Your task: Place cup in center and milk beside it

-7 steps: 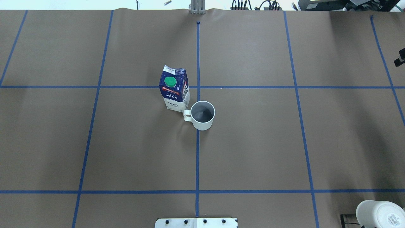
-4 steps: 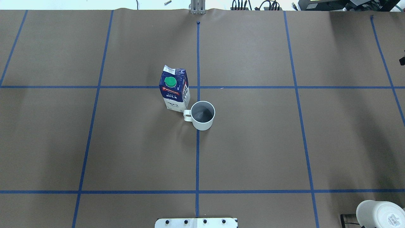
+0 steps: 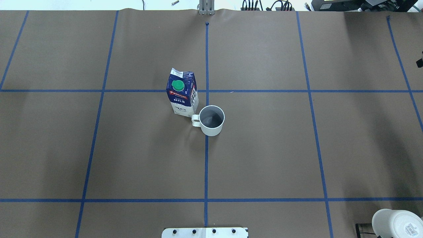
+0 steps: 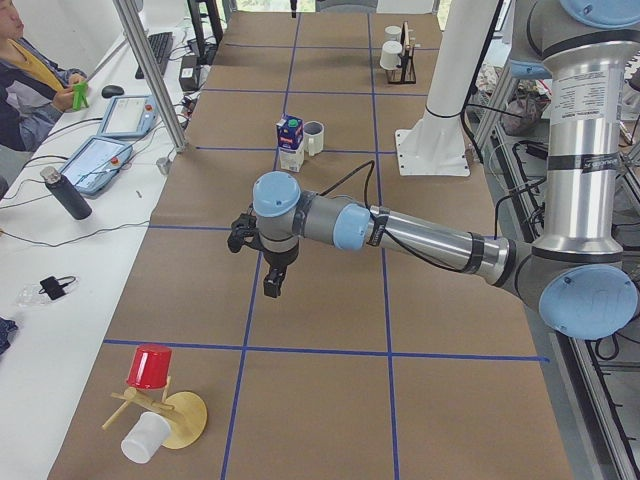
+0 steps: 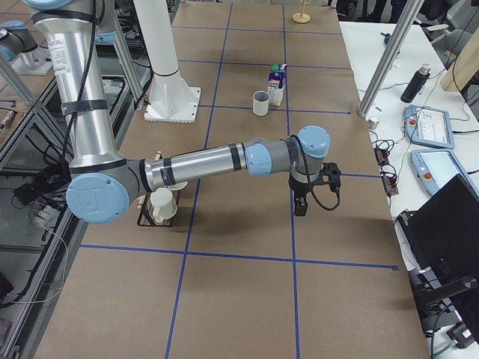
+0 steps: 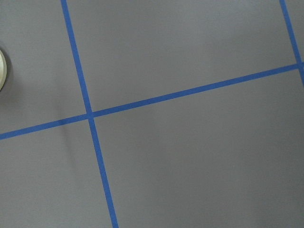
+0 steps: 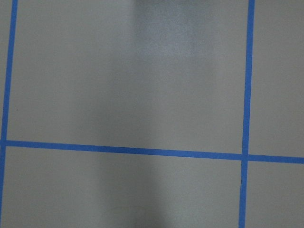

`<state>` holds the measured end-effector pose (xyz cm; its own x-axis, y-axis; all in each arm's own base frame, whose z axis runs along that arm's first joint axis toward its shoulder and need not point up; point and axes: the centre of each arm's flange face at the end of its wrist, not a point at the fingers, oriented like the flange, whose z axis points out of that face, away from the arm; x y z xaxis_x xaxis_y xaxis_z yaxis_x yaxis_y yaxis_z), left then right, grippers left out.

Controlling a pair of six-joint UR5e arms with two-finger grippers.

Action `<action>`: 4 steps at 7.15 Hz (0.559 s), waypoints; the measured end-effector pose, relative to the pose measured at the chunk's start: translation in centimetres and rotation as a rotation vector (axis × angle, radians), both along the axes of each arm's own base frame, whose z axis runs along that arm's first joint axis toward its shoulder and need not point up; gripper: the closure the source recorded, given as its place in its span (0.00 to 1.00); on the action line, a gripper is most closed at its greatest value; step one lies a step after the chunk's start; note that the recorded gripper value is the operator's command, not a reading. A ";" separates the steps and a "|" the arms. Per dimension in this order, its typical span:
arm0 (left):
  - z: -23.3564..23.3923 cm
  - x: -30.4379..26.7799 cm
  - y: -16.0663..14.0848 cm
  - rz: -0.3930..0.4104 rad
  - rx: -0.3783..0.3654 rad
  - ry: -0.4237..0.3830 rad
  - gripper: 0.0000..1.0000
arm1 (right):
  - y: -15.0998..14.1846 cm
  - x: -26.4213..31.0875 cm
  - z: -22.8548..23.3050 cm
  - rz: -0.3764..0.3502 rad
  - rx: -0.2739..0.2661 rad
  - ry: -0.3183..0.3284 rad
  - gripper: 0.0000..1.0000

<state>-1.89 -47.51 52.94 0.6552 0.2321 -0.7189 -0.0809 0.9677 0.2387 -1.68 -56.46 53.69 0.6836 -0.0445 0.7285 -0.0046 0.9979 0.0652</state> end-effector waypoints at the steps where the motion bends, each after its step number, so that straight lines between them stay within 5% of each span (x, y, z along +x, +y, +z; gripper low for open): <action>1: 0.0 -0.1 0.0 -0.004 -0.001 0.002 0.02 | 0.2 -0.1 -0.1 -0.003 0.001 -0.014 0.00; 4: 1.2 -0.1 -0.7 -0.004 -0.023 0.002 0.02 | 0.4 -0.2 -0.6 -0.006 0.009 -0.024 0.00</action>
